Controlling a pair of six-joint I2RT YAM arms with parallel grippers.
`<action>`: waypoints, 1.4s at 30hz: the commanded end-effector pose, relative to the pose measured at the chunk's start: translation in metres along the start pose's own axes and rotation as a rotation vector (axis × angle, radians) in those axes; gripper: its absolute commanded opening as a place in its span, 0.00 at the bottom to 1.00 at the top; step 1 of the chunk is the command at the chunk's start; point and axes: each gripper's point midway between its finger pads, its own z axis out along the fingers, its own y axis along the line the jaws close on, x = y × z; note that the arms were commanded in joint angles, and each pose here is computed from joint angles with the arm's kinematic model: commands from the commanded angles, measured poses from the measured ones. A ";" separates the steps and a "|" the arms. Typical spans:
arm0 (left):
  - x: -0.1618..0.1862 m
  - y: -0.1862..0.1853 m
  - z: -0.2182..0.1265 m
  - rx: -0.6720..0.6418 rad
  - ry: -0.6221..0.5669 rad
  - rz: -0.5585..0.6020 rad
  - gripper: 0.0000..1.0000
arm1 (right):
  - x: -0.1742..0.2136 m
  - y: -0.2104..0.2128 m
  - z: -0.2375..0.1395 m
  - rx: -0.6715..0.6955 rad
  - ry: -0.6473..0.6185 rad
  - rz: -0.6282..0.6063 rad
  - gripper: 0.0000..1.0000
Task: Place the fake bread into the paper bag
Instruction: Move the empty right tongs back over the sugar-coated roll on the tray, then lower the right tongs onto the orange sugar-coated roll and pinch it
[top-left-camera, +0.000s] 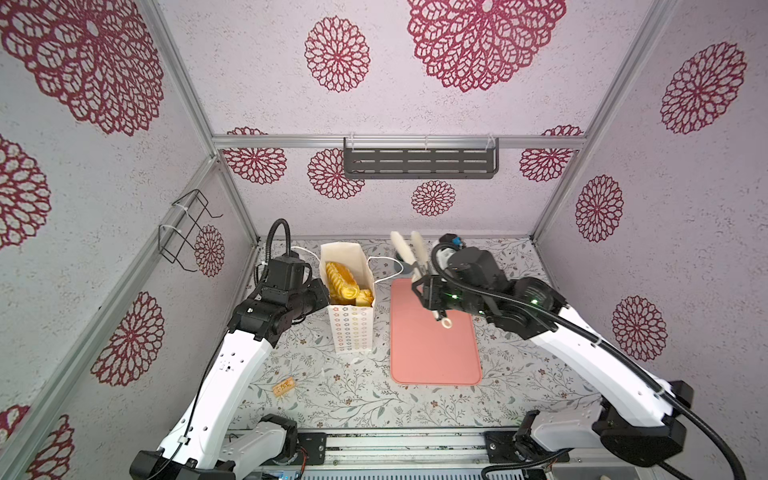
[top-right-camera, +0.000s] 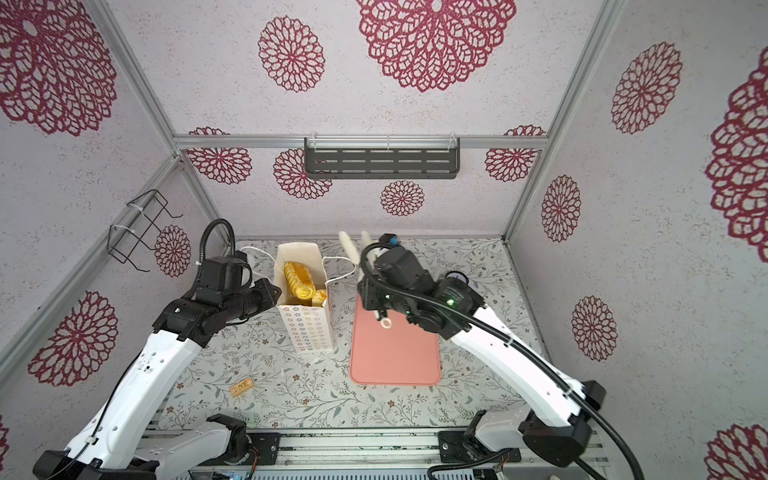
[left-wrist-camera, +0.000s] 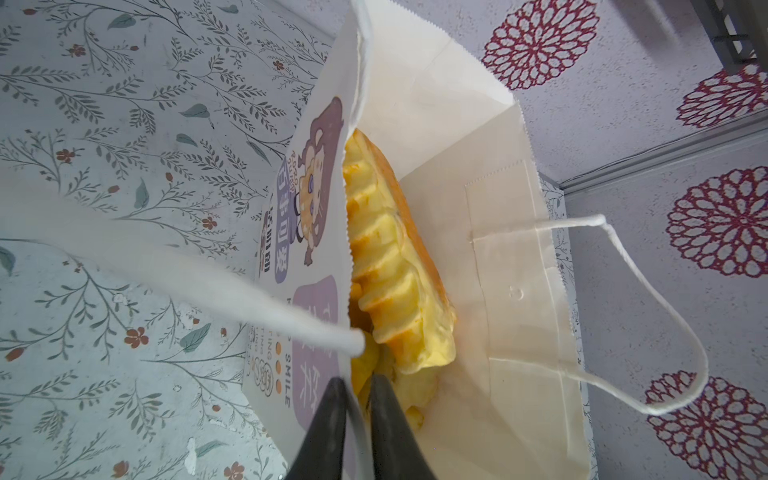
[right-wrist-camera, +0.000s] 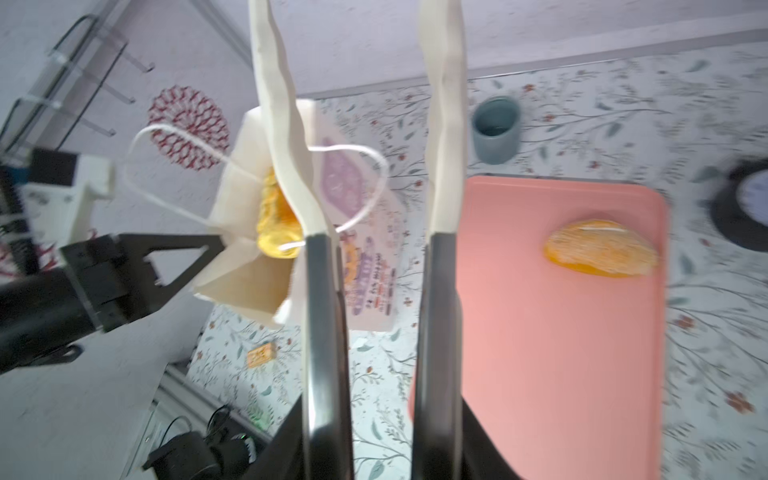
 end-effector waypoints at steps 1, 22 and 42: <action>-0.009 -0.002 -0.006 0.003 -0.030 -0.006 0.20 | 0.010 -0.046 -0.003 0.082 0.019 0.023 0.41; -0.010 -0.001 -0.003 -0.011 -0.026 0.003 0.53 | 0.115 -0.175 0.063 0.181 0.295 0.247 0.45; -0.010 -0.001 -0.003 -0.005 -0.033 0.010 0.53 | 0.065 -0.207 0.128 0.130 0.350 0.285 0.46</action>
